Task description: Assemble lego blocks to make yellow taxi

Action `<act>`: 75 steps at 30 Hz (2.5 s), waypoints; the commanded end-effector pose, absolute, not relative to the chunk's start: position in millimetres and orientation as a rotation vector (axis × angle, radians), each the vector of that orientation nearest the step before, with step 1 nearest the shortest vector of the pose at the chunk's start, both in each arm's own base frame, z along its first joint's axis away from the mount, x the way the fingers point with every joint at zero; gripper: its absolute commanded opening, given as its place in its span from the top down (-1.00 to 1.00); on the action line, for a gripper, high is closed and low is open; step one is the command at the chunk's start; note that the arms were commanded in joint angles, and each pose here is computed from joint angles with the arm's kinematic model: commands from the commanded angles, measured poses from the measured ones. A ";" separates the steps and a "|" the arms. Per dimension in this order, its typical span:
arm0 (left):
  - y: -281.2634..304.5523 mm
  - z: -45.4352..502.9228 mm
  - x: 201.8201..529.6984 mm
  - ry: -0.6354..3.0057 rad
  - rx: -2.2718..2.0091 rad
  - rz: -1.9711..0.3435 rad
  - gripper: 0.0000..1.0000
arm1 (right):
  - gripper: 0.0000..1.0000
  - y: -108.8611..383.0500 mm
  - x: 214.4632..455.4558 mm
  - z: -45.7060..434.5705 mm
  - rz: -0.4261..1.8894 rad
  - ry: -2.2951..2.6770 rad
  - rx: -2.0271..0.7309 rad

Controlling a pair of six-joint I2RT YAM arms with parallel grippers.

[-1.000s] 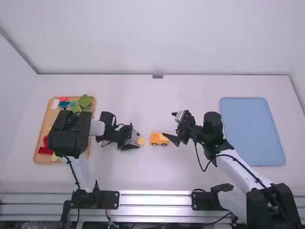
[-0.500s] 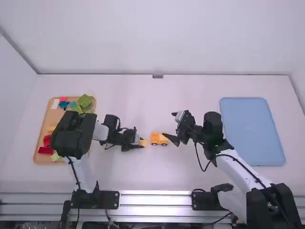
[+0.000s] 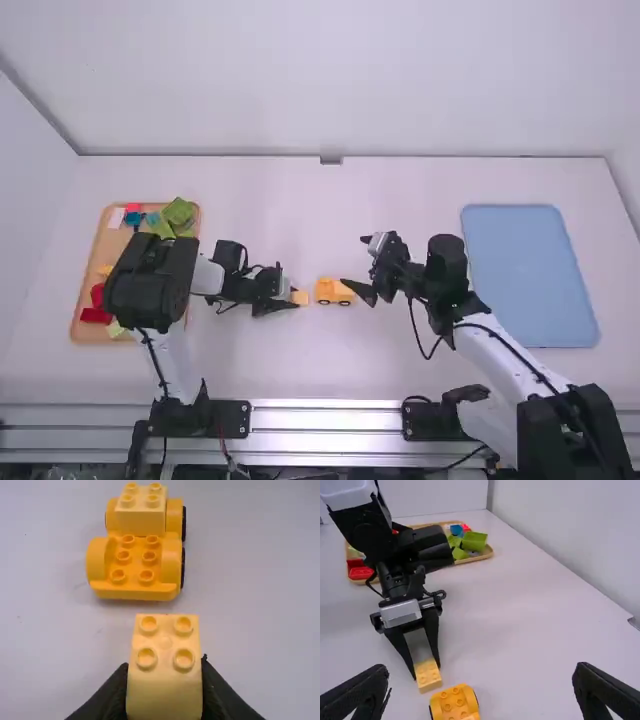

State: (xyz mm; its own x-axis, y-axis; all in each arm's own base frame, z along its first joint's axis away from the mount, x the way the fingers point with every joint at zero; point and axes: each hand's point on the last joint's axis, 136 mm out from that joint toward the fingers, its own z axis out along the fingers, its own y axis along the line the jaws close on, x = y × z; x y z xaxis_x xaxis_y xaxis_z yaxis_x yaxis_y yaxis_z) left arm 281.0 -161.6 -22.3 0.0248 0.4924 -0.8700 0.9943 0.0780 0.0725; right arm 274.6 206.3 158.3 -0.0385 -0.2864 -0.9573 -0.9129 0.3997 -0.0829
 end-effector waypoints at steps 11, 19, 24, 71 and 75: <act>-171.0 27.1 283.5 1.516 1.505 -0.772 0.49 | -0.96 197.8 260.2 94.2 0.634 1.649 -1.302; -203.5 47.0 290.6 1.499 1.481 -0.785 0.54 | -0.96 215.8 275.4 36.5 0.756 1.562 -1.344; -214.2 37.3 292.8 1.575 1.498 -0.731 0.59 | -0.96 231.3 269.5 5.7 0.919 1.435 -1.440; -226.4 7.6 286.7 1.662 1.571 -0.777 0.79 | 0.03 235.0 268.9 -35.1 0.956 1.418 -1.498; -225.6 24.0 293.1 1.624 1.551 -0.760 0.87 | 0.03 235.0 267.8 -35.7 0.962 1.424 -1.498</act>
State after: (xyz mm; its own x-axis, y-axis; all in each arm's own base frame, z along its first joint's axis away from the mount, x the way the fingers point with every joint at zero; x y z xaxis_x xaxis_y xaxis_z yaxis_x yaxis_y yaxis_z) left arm 286.9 -227.5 17.5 0.0019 0.5415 -0.8407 0.9956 0.0776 0.0522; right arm 270.2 238.2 -26.3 0.0673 -0.3290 -0.9419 -0.9977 -0.0157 -0.0658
